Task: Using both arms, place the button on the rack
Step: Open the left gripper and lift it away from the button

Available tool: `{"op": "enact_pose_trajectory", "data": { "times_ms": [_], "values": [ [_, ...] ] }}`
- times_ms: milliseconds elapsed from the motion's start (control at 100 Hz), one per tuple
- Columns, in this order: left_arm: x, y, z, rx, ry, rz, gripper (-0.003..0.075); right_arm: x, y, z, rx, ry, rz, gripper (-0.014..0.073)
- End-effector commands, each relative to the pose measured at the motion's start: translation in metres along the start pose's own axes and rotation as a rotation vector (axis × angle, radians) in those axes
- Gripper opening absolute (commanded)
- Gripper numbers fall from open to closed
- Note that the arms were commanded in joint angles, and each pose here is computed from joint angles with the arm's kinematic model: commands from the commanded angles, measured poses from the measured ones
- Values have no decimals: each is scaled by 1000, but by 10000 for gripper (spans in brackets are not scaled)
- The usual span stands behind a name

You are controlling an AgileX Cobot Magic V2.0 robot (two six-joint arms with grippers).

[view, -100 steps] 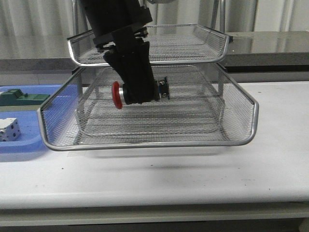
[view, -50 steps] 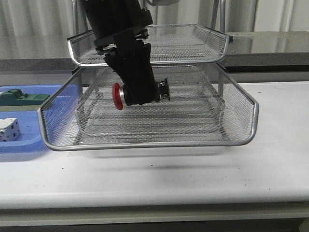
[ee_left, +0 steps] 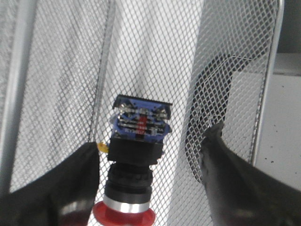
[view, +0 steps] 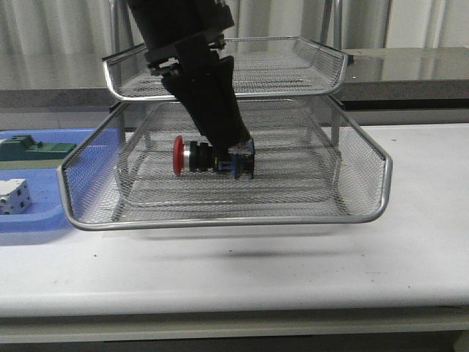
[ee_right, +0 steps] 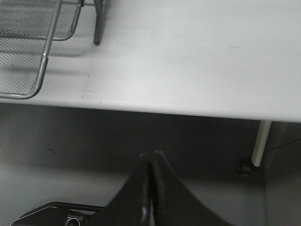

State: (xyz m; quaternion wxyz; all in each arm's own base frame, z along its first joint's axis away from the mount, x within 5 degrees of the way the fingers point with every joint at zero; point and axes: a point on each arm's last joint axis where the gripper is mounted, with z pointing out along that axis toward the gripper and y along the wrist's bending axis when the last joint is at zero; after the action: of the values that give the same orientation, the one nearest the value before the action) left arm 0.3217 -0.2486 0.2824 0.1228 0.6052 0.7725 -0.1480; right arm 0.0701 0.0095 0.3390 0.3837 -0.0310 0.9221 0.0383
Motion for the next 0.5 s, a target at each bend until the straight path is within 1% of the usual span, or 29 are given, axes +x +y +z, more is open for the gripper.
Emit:
{"op": "enact_pose_trajectory", "data": {
  "times_ms": [0,240,370,490],
  "values": [
    [-11,-18,-42,-22,-99,5,445,-11,0,-8,6,-85,-2,-71],
    [-10,-31,-74,-67,-157,-59,445,-11,0,-8,6,-85,-2,-71],
    [-4,-38,-98,-139,-172,-56,442,-11,0,-8,6,-85,-2,-71],
    [9,-39,-124,-210,-200,-113,441,-11,0,-8,6,-85,-2,-71]
  ]
}}
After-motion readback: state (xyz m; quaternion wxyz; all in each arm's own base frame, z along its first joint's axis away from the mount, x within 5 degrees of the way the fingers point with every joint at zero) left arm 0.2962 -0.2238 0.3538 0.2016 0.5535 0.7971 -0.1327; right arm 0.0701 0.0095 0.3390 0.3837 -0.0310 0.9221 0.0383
